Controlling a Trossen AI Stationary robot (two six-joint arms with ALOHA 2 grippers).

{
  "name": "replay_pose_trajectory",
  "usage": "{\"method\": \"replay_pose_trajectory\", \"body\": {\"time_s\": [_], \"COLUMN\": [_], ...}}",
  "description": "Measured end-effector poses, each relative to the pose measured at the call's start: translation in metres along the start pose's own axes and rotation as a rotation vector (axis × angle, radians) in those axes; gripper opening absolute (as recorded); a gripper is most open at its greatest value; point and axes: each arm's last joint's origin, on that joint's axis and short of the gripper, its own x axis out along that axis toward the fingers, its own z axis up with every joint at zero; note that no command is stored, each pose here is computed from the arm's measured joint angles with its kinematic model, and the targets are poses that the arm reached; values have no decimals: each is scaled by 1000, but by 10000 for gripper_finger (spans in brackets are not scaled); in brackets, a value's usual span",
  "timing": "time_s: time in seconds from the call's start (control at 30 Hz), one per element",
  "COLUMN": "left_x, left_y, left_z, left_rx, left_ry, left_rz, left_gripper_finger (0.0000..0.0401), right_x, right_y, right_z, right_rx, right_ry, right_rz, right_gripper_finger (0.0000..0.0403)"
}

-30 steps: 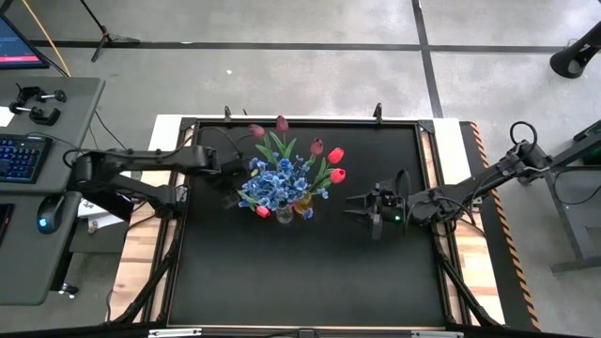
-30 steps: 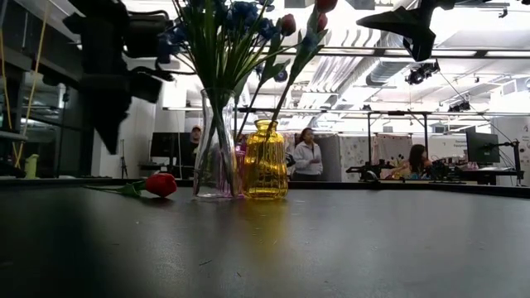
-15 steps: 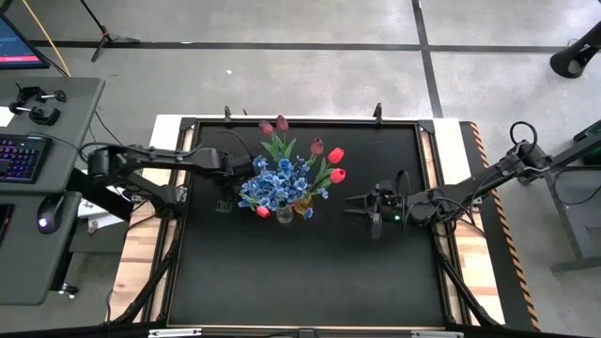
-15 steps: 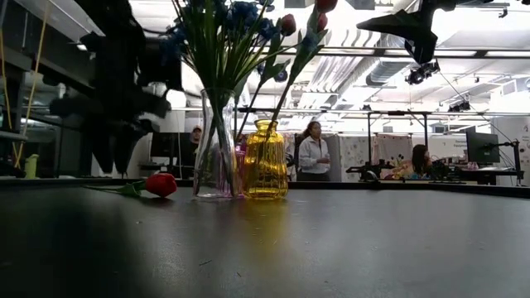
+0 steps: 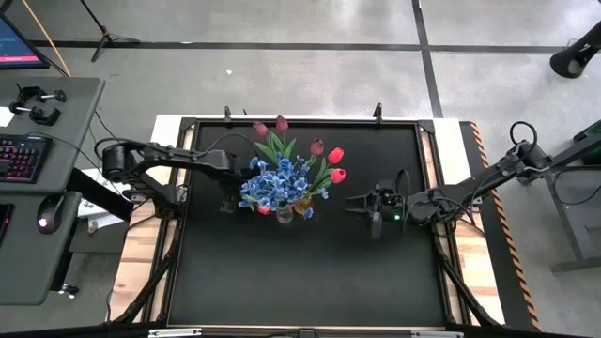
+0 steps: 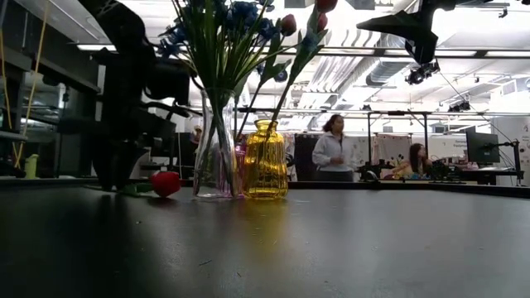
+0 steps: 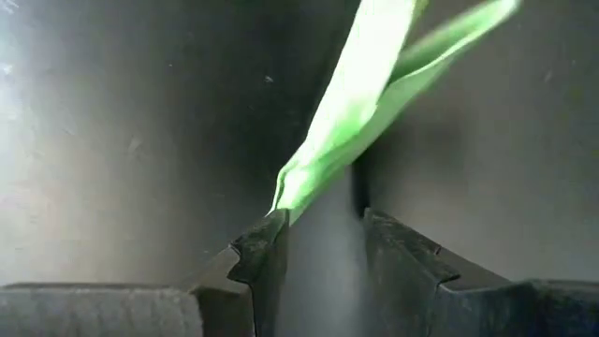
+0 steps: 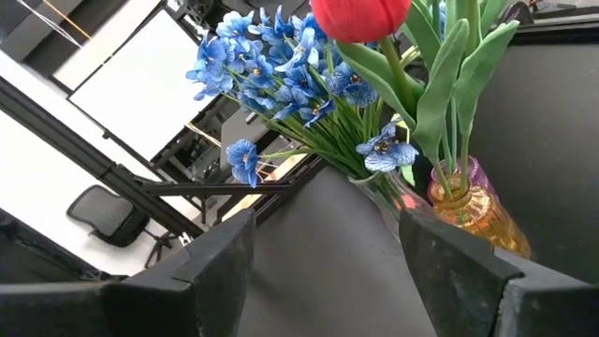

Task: Sort flowers into vase by color
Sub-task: Put the red flower into the yellow vase

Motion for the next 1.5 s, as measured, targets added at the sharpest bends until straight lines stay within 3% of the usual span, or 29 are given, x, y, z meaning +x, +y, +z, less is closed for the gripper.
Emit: {"method": "replay_pose_trajectory", "body": {"time_s": [0.2,0.37,0.77,0.87,1.03,1.27,1.5], "left_x": [-18,-15,11,9,4,-15,-40], "left_y": [0,4,6,5,0,-13,-33], "left_z": [-3,2,6,5,1,-9,-18], "left_rx": [52,90,81,78,26,114,209], "left_ry": [-92,-111,-8,-4,47,190,206], "left_rz": [39,97,-6,-15,-149,-220,-253], "left_gripper_finger": [131,131,129,106,12,3,1], "right_x": [0,0,0,0,0,0,0], "right_y": [0,0,-1,-1,-1,-1,-1], "right_z": [0,0,0,0,0,-1,-1], "right_rx": [1,-2,-2,-1,-3,-29,-59], "right_ry": [0,4,-4,-4,-4,0,2], "right_rz": [0,-4,-13,-12,-12,-15,-16], "right_gripper_finger": [254,254,254,254,254,254,254]}}
